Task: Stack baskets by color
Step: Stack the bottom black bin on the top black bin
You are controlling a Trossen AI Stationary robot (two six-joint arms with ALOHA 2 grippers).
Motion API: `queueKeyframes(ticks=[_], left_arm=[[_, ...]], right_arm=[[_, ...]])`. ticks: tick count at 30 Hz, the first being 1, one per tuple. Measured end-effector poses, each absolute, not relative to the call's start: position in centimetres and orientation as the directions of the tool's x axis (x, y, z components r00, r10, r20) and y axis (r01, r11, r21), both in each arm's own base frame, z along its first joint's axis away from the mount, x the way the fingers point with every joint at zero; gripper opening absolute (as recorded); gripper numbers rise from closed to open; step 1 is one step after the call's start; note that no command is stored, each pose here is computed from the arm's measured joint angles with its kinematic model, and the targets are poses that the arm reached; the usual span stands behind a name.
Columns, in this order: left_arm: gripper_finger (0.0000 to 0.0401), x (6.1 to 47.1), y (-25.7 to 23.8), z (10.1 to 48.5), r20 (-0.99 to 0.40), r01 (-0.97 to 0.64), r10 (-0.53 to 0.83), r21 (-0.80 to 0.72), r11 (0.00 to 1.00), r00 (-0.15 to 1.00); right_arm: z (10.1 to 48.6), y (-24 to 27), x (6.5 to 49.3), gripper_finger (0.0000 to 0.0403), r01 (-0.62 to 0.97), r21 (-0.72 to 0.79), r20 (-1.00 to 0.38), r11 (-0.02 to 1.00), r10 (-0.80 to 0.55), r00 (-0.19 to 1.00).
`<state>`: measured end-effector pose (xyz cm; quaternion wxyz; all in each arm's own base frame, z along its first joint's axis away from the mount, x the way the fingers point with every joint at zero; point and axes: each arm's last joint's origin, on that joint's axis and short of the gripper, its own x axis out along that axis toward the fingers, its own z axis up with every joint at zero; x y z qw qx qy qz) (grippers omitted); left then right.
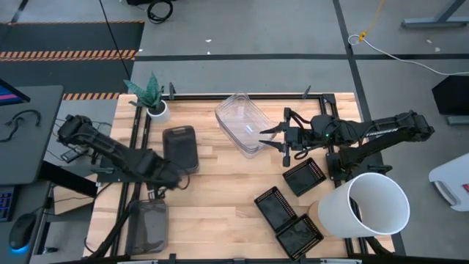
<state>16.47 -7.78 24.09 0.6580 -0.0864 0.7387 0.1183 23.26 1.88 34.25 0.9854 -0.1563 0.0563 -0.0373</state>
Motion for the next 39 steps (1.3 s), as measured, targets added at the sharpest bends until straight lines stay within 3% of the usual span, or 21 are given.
queueKeyframes(ticks=[9,15,21,25,39], left_arm=[[0.0087,14.0,-12.1,24.9,-0.997,-0.434,-0.071,-0.070,0.898,0.014],[0.0141,12.3,-14.0,24.0,-0.999,-0.477,-0.035,-0.040,0.878,0.017],[0.0209,11.2,-15.3,22.5,-1.000,-0.372,0.010,0.015,0.928,-0.016],[0.0229,10.9,-16.0,22.0,-0.999,-0.337,0.030,0.036,0.941,-0.023],[0.0194,11.2,-17.6,19.8,-0.985,-0.196,0.169,0.161,0.967,0.026]], right_arm=[[34.0,1.9,23.3,0.0122,0.019,-0.322,-0.123,0.946,-0.062,0.991],[33.9,2.0,23.2,0.0122,-0.011,-0.327,-0.135,0.945,-0.035,0.990],[33.9,2.0,23.2,0.0122,-0.012,-0.327,-0.135,0.945,-0.035,0.990],[33.9,2.0,23.2,0.0122,-0.011,-0.324,-0.133,0.946,-0.034,0.991],[34.0,2.0,23.3,0.0122,-0.008,-0.316,-0.126,0.949,-0.034,0.991]])
